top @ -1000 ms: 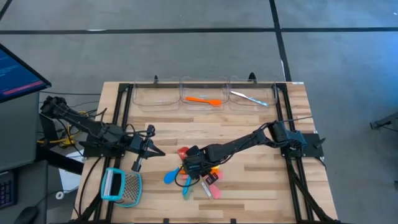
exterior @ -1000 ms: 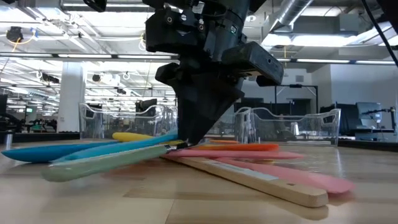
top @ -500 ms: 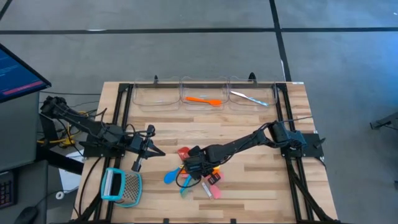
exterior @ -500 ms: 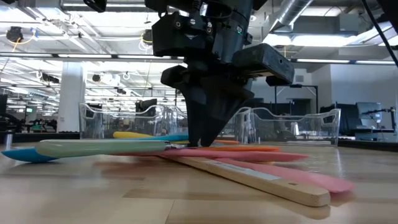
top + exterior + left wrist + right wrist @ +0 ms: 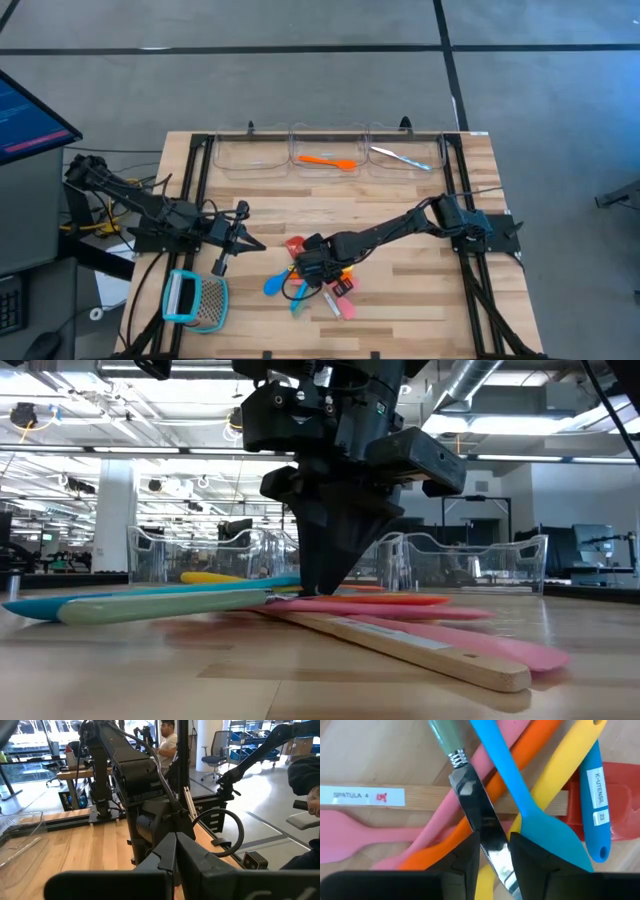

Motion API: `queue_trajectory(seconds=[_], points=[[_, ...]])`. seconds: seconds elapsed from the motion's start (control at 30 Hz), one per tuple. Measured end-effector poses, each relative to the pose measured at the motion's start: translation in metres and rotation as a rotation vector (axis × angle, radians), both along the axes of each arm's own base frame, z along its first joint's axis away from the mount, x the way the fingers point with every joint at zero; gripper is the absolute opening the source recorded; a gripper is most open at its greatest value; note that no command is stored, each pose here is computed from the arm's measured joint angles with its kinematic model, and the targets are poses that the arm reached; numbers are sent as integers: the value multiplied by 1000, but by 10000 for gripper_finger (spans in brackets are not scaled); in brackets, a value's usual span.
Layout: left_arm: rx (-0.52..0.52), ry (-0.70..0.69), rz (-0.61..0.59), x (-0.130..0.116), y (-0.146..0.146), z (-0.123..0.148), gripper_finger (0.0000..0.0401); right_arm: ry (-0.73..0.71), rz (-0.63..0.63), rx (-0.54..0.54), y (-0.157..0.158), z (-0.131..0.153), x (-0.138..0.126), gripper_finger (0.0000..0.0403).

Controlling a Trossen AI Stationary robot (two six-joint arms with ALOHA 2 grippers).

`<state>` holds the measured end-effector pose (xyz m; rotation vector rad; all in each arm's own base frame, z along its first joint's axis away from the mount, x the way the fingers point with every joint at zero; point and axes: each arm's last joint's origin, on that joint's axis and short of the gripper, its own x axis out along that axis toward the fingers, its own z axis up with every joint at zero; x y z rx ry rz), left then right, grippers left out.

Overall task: Pick & Place Kitchen Items
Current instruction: Put the green table knife into the right transparent bin

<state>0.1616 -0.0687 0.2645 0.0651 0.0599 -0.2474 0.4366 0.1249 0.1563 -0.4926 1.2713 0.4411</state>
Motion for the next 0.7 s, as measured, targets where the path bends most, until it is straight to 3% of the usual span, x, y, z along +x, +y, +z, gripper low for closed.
queue_trajectory(seconds=[0.23,0.53,0.7], points=[[0,0,0,0,0,0,3,-11,6,3,4,1,0,118],[0,0,0,0,0,0,3,-23,17,5,6,2,0,213],[0,0,0,0,0,0,3,-24,18,5,6,2,0,208]])
